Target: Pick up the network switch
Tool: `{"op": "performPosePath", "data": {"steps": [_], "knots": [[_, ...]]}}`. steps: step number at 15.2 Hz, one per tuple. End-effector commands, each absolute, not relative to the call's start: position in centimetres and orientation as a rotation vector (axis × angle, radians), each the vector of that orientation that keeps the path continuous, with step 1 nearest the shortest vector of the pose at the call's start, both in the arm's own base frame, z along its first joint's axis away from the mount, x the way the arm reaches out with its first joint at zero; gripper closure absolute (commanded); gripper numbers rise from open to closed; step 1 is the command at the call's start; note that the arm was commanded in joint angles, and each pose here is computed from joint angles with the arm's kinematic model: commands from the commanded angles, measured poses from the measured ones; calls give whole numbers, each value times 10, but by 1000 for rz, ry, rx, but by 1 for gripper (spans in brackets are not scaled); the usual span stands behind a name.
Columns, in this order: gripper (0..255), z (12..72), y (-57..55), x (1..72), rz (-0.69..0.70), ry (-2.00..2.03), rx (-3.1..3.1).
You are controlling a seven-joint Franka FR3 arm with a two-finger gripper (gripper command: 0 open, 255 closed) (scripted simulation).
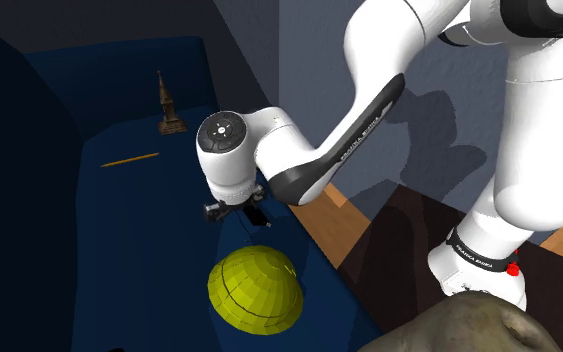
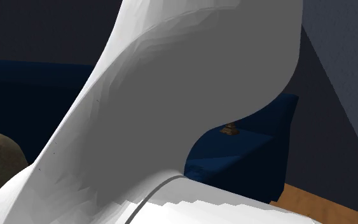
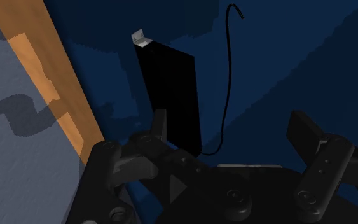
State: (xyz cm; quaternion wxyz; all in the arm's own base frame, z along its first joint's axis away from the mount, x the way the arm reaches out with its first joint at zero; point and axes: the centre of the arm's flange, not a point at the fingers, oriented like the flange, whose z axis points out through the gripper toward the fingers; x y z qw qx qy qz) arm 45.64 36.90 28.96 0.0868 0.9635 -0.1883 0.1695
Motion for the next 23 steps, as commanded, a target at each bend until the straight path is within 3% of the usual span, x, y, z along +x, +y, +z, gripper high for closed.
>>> {"op": "performPosePath", "data": {"steps": [1, 3, 4, 13, 23], "knots": [[0, 276, 370, 457, 506, -561, 2870], [0, 276, 370, 457, 506, -561, 2870], [255, 276, 370, 457, 506, -561, 2870], [255, 276, 370, 457, 506, -561, 2870], [255, 329, 370, 457, 506, -561, 2870]]}}
